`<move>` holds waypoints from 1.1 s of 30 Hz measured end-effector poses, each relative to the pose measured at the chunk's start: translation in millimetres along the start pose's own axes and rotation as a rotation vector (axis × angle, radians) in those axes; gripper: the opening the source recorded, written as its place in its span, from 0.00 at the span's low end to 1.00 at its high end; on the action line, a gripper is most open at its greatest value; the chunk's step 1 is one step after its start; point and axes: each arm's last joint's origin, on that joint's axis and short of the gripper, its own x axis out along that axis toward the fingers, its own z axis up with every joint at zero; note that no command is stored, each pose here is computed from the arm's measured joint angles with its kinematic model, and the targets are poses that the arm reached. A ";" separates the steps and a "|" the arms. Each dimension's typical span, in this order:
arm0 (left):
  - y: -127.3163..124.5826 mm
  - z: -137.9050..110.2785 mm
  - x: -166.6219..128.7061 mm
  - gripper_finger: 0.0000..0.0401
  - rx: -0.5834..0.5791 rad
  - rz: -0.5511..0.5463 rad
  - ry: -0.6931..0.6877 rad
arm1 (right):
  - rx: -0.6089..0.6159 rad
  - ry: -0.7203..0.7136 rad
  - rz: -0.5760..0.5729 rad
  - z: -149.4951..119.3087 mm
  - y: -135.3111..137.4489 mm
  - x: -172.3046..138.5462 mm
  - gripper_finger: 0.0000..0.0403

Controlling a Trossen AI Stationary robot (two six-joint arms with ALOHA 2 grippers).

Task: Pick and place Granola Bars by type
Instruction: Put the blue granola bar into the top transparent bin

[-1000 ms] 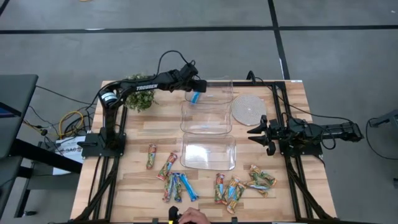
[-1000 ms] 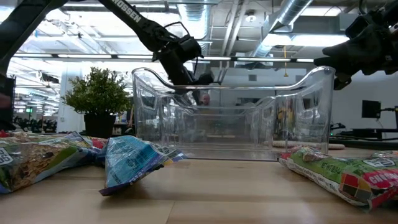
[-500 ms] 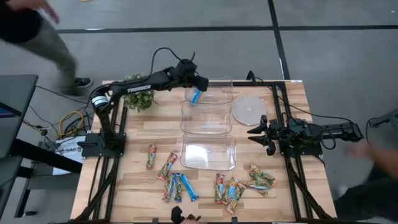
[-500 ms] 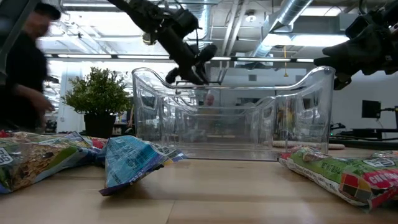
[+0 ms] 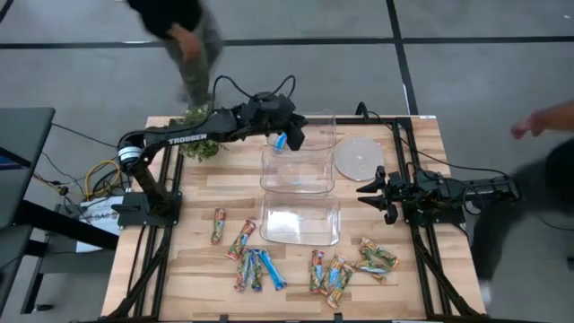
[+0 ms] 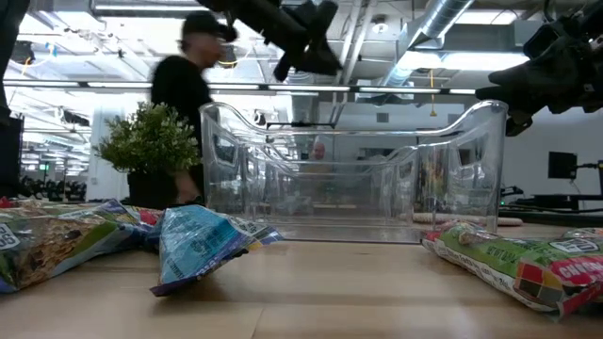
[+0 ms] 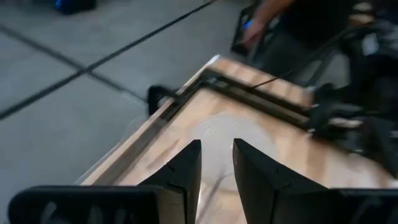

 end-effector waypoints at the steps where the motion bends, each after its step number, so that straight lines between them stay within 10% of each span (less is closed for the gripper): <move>1: -4.6 1.3 -1.7 0.21 0.012 -0.013 -0.012 | 0.000 0.000 0.000 0.1 0.1 0.0 0.33; 14: -55.1 -5.6 -8.4 0.21 0.094 -0.201 -0.009 | 0.000 0.000 0.001 0.1 0.1 0.0 0.33; 33: -225.3 -74.7 -91.4 0.21 0.327 -0.650 0.200 | 0.000 0.000 0.000 0.0 0.0 0.0 0.33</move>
